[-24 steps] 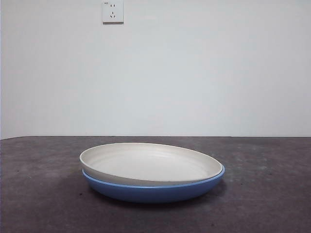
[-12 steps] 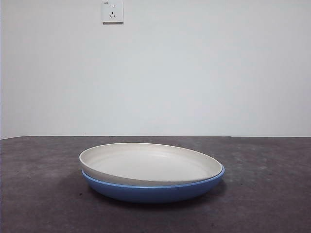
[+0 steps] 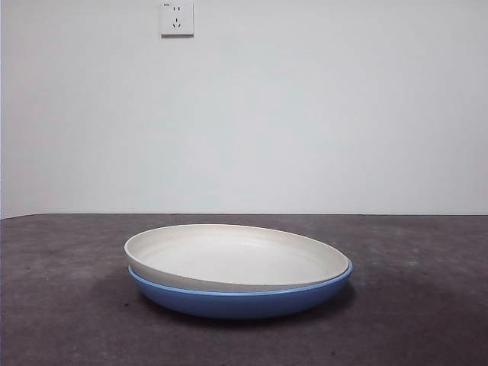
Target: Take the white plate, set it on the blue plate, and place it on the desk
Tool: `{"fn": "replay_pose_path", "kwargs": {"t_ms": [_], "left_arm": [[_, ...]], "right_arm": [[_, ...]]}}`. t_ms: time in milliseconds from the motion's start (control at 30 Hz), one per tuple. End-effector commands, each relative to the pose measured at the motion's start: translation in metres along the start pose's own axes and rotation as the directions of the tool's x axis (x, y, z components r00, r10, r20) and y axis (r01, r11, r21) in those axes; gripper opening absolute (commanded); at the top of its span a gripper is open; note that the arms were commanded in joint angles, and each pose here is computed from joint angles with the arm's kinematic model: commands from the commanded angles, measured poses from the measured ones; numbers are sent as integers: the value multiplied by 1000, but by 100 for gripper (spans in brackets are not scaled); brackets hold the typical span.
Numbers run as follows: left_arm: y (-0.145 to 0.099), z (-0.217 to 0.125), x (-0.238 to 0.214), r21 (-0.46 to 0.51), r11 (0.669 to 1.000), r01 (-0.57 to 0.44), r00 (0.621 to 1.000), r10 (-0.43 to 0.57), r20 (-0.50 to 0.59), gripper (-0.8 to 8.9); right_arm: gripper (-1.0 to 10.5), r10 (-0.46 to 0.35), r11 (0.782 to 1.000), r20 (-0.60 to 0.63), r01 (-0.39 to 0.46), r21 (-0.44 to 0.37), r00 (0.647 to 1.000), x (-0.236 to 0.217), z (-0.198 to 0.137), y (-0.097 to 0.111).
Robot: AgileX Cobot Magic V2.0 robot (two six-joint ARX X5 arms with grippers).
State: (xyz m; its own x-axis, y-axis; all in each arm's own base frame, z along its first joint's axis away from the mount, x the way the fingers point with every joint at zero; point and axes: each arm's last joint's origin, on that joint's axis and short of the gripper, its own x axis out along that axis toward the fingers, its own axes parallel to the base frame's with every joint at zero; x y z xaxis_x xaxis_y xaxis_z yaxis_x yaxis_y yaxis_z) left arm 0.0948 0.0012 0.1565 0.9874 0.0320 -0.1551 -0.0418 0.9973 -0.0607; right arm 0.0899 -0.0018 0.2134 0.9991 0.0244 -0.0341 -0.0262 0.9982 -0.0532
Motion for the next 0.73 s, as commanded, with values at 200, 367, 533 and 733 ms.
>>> {"fn": "replay_pose_path", "kwargs": {"t_ms": [200,367,533,733], "left_arm": [[0,-7,2,1,1000,-4,1000,4,-22,28],[0,-7,2,1,1000,-4,1000,4,-22,28],[0,-7,2,1,1000,-4,1000,4,-22,28],[0,-7,2,1,1000,-4,1000,4,-22,28]], "right_arm": [[18,-142,990,-66,142,-10,988,5,-45,-1],[19,-169,986,-114,168,-19,979,8,-59,-1],[19,-168,986,-137,167,-19,976,8,-63,-1],[19,-170,986,-125,169,-17,978,8,-61,-1]]}}
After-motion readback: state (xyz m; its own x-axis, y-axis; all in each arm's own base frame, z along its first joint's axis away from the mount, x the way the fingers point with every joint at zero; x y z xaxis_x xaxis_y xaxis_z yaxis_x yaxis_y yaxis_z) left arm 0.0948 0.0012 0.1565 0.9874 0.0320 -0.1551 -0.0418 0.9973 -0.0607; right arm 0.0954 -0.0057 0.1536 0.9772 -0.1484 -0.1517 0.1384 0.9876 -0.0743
